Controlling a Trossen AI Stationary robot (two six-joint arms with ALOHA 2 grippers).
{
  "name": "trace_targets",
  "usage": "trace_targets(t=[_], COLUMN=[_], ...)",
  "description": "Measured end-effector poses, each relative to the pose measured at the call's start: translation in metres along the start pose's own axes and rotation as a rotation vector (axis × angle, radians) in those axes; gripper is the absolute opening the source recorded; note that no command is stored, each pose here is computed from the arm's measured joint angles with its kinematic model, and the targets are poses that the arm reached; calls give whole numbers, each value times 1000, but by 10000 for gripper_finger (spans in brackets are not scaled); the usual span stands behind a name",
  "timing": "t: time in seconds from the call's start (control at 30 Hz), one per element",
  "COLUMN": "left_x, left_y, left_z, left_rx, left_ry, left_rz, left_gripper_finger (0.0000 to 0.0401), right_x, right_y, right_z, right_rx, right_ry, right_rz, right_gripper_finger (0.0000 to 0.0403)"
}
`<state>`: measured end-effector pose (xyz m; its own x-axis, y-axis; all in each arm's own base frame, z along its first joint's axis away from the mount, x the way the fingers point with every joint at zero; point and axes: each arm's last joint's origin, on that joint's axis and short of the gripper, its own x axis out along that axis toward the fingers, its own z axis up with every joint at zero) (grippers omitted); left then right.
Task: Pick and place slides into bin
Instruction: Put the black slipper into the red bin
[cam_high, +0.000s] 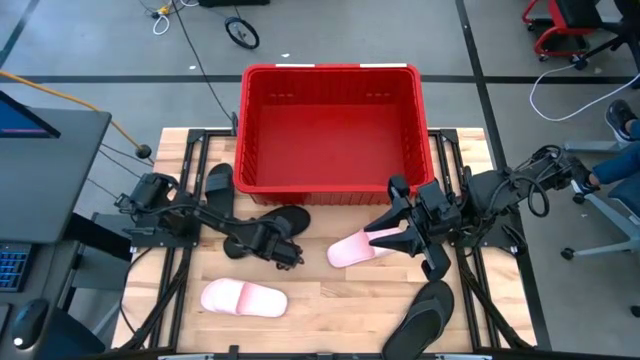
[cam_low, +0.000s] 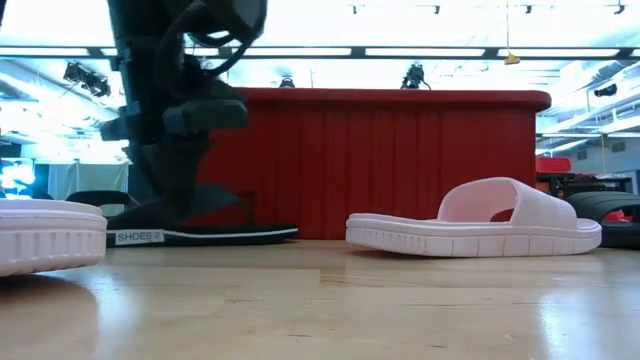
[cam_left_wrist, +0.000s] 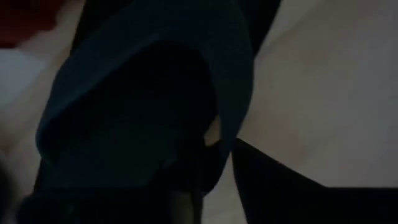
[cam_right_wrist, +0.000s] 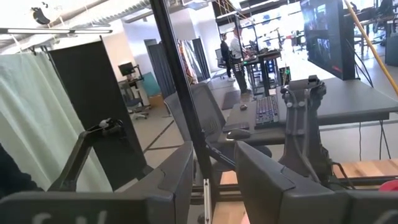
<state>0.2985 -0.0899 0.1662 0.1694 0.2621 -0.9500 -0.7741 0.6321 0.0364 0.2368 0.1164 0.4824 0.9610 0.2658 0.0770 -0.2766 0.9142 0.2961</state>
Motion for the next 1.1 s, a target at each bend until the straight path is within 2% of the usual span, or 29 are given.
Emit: trace_targets(t=[0.1,0.3,0.47,0.53,0.6,0.7,0.87,1.0,1.1], left_x=[-5,-33,-95,-126,-158,-204,-256,-275,-270], left_y=[-4,-25,-51,-56,-56,-44,0,36,61], left_z=[4,10,21,28,38,59,101,137,167], left_rx=[26,63,161,195,210,174,19,-64,-118], left_ry=[29,100,33,-32,-128,-294,-511,-634,-660], left_rz=[-36,-191,-364,-422,-434,-404,-281,-188,-102], left_gripper_finger=[15,9,8,6,7,6,6,6,7], right_x=[0,0,0,0,0,0,0,0,0], right_y=[0,0,0,0,0,0,0,0,0], right_z=[0,0,-1,-1,-1,-1,-1,-1,-1], right_rx=[0,0,-1,-1,2,29,77,87,86], right_ry=[1,1,5,5,5,5,5,5,5], right_rz=[0,0,-1,-1,-1,-1,-1,-1,-1], right_gripper_finger=[124,124,124,124,124,124,124,124,124])
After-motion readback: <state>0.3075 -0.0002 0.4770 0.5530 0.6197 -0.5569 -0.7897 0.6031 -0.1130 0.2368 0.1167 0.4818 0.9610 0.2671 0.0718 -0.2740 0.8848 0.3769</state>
